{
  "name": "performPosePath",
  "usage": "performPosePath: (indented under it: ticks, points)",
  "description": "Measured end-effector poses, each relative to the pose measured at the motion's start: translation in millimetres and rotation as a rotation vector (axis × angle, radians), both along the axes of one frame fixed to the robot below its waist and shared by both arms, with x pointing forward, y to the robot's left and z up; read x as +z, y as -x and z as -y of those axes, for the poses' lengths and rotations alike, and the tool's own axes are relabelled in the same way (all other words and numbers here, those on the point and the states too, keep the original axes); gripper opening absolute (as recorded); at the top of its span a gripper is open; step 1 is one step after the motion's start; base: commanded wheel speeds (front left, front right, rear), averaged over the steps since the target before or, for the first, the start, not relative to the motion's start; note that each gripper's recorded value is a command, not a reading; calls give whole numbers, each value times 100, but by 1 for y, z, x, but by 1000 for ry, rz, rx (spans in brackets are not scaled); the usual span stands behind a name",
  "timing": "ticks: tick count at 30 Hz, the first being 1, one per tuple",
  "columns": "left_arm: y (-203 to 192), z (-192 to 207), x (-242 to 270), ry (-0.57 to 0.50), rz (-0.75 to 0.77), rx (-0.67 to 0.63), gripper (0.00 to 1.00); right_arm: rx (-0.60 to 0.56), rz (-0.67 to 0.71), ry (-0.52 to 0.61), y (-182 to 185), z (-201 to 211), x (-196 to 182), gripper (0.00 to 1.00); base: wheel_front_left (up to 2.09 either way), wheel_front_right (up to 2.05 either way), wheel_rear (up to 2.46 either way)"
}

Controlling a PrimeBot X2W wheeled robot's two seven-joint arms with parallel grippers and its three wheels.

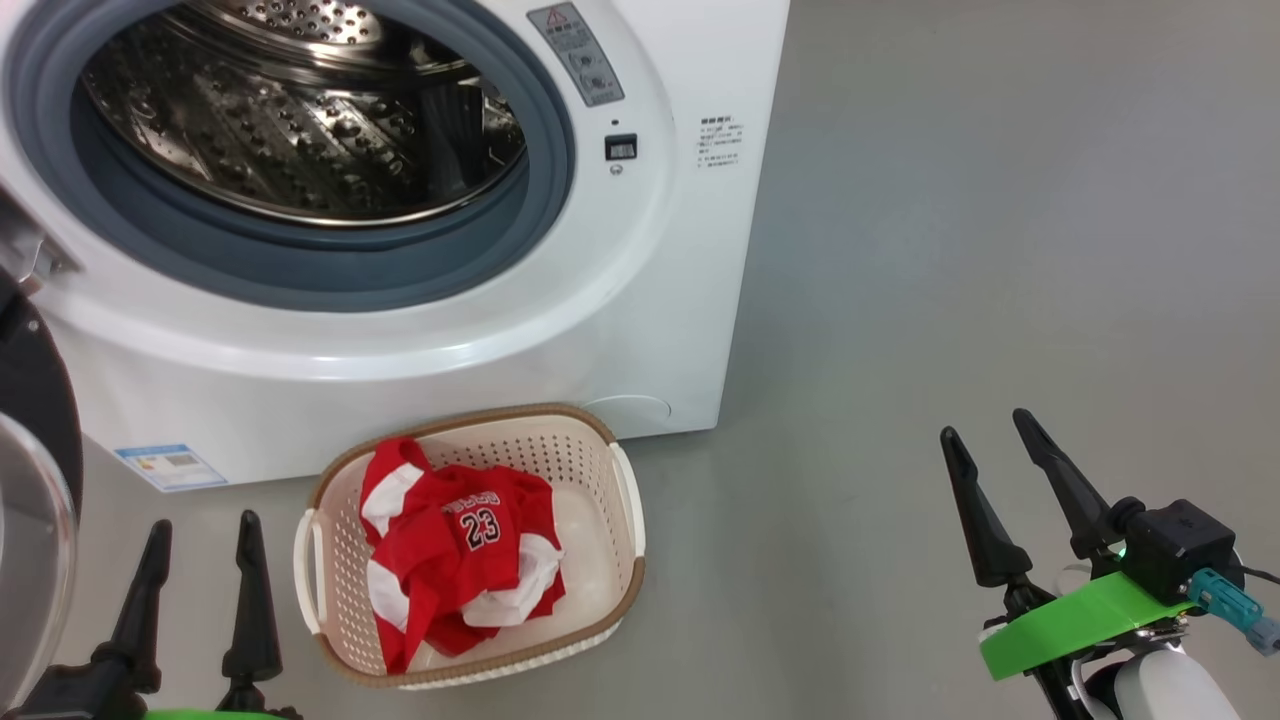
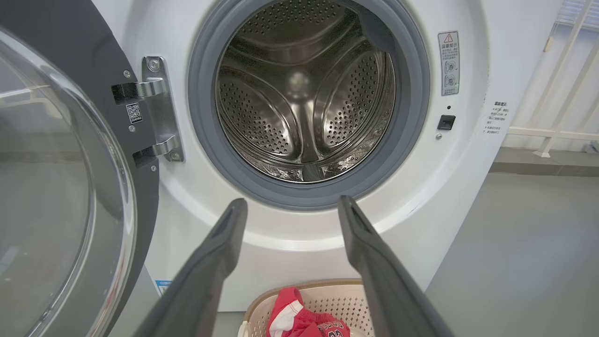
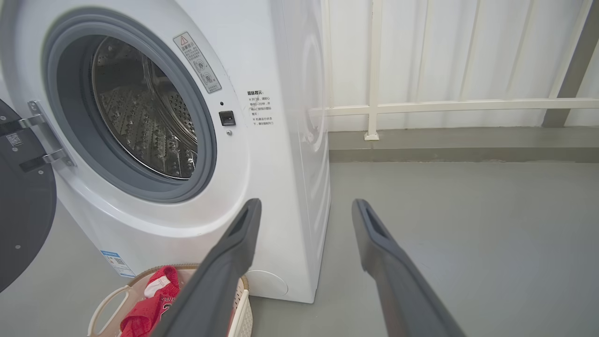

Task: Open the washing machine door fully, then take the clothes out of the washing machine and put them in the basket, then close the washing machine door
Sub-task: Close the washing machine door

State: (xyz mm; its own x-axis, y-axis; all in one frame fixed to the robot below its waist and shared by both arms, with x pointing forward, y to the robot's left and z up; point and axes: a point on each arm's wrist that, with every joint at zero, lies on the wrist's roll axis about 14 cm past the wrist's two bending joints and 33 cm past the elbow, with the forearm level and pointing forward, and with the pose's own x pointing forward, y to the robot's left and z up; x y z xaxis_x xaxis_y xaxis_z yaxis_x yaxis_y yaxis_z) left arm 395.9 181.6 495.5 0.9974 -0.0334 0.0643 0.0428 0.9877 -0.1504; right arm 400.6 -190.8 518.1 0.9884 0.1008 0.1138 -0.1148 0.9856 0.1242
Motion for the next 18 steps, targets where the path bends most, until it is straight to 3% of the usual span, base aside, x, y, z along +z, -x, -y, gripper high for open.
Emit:
performPosePath:
  ticks: [6,18]
  points:
    - [0,2,1,4,3,-5,100,-2,-18,-1,4,1,-6,100,-62,62,0]
    - [0,2,0,8,1,-5,100,1,-20,-1,3,-1,-7,100,-1,1,0]
